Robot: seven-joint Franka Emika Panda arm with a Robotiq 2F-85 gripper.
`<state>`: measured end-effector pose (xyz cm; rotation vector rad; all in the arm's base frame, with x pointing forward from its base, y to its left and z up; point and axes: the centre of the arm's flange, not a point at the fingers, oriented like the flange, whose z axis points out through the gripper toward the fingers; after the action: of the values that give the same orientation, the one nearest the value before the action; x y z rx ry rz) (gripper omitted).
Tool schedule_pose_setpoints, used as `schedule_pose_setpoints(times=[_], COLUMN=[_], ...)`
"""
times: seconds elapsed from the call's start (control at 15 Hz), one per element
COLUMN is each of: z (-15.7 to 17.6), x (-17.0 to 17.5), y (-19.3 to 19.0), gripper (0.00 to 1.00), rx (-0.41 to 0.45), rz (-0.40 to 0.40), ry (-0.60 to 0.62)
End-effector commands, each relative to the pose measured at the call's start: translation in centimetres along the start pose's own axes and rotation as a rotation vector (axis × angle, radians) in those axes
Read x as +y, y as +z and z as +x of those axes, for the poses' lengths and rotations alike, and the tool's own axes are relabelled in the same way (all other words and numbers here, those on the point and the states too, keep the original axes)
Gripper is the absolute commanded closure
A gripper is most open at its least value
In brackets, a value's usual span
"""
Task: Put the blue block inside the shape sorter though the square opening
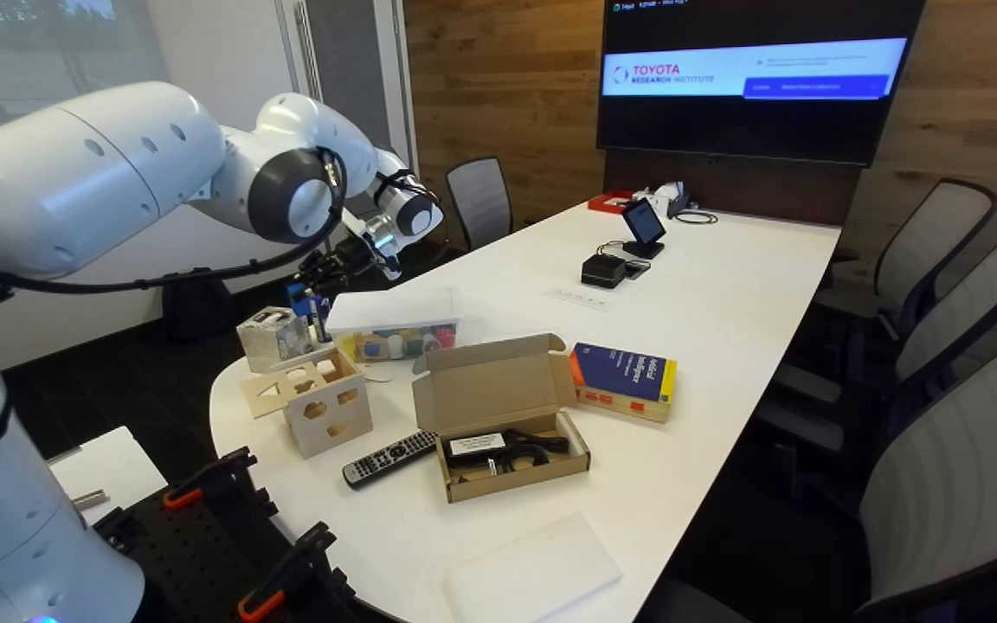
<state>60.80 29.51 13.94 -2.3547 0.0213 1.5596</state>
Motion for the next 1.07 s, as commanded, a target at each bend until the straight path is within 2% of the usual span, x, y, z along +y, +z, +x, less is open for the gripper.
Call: schedule_pose_setpoints(times=[0.0, 0.2, 0.6, 0.87, 1.0], z=[-3.8, -4.2, -5.4, -5.9, -5.9], x=[3.1, 5.1, 8.3, 9.1, 9.1], y=[3.2, 3.9, 6.2, 8.5, 9.5], gripper=[0.91, 0.91, 0.91, 0.91, 0.91], rx=[0.023, 0.0, -0.098, -0.106, -0.083], rz=[0.062, 0.105, 0.167, 0.132, 0.109], ry=[0.126, 0.174, 0.199, 0.238, 0.257])
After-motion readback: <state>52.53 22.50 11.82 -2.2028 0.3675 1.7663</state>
